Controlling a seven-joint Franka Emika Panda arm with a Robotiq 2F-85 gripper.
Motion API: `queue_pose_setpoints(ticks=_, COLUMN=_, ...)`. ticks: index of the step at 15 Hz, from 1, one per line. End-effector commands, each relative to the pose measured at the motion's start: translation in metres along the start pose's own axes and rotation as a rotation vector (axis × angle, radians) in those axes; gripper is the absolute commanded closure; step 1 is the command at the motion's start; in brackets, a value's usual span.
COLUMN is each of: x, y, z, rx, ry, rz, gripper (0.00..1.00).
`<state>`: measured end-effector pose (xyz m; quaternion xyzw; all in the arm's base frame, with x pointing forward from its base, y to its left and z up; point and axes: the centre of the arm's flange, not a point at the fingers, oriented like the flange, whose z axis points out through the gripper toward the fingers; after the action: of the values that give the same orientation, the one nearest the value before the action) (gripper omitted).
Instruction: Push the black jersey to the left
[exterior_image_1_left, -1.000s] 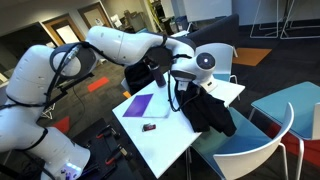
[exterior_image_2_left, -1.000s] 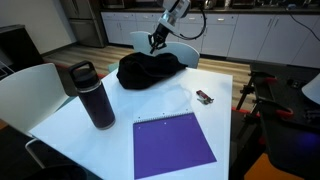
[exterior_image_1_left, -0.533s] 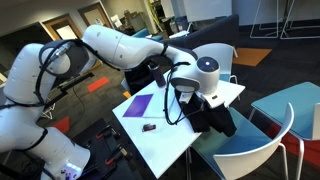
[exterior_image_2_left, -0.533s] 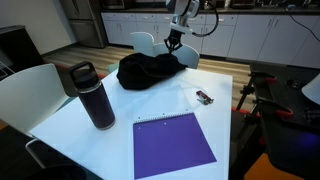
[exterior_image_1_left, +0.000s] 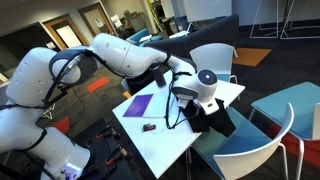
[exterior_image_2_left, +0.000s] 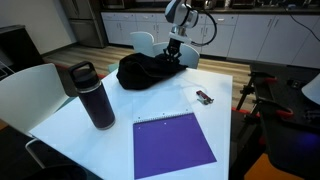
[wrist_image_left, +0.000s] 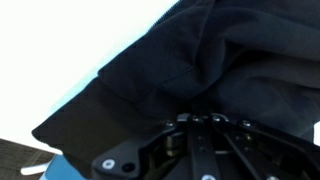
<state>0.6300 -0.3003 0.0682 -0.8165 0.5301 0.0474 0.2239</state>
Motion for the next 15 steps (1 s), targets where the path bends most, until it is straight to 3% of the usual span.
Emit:
queue_pose_setpoints(ticks=1, x=-0.006, y=-0.009, z=0.022, rx=0.095, ry=-0.134, rz=-0.032, gripper=1.00)
queue_pose_setpoints(ticks=7, x=-0.039, y=-0.036, z=0.051, rx=0.210, ry=-0.292, rz=-0.164, gripper=1.00)
queue_pose_setpoints(ticks=15, x=-0.090, y=-0.103, z=0.100, rx=0.203, ry=-0.357, rz=-0.321, gripper=1.00)
